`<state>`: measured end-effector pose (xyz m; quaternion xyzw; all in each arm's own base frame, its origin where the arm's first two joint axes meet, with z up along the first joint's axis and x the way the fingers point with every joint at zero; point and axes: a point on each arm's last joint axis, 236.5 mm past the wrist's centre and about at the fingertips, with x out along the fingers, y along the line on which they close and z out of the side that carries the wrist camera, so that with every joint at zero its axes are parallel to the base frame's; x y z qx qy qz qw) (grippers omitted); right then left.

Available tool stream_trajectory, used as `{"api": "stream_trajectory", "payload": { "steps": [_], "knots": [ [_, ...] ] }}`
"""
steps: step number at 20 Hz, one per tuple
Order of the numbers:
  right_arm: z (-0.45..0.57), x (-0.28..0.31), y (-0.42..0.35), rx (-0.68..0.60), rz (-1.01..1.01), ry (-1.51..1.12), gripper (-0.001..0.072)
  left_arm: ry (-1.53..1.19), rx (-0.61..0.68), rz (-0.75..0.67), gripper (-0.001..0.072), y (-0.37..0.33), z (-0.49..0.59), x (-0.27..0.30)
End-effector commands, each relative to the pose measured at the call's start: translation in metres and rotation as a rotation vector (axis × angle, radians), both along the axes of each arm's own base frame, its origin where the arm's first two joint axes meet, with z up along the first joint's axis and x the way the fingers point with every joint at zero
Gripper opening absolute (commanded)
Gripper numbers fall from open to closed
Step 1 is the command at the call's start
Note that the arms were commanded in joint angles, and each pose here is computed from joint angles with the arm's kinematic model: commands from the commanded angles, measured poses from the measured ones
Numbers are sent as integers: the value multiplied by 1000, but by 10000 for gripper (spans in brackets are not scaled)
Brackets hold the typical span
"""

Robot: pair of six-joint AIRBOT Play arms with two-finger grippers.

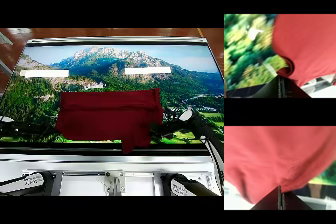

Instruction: Fold the shirts.

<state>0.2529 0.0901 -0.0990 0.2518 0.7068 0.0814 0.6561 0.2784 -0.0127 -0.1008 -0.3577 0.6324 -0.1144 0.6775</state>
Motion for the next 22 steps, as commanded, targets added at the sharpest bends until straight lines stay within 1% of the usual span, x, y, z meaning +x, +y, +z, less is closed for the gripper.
{"api": "stream_trajectory", "payload": {
  "steps": [1, 6, 9, 13, 17, 19, 22],
  "knots": [
    [49, 46, 1, -4, -7, -197, 67, -147, 11, 2, 37, 7, 42, 35],
    [111, 121, -10, -42, -26, -419, 66, -272, 69, 15, 36, 27, 92, 79],
    [127, 163, -19, -76, -46, -501, 66, -334, 113, 62, 36, 39, 110, 109],
    [114, 209, -34, -124, -83, -550, 66, -388, 128, 72, 37, 31, 114, 156],
    [91, 248, -46, -145, -170, -583, 66, -352, 109, 65, 37, 19, 90, 190],
    [74, 259, -47, -141, -187, -567, 66, -349, 105, 45, 38, 13, 80, 205],
    [43, 263, -48, -138, -203, -522, 67, -317, 97, 63, 39, 4, 60, 218]
  ]
}}
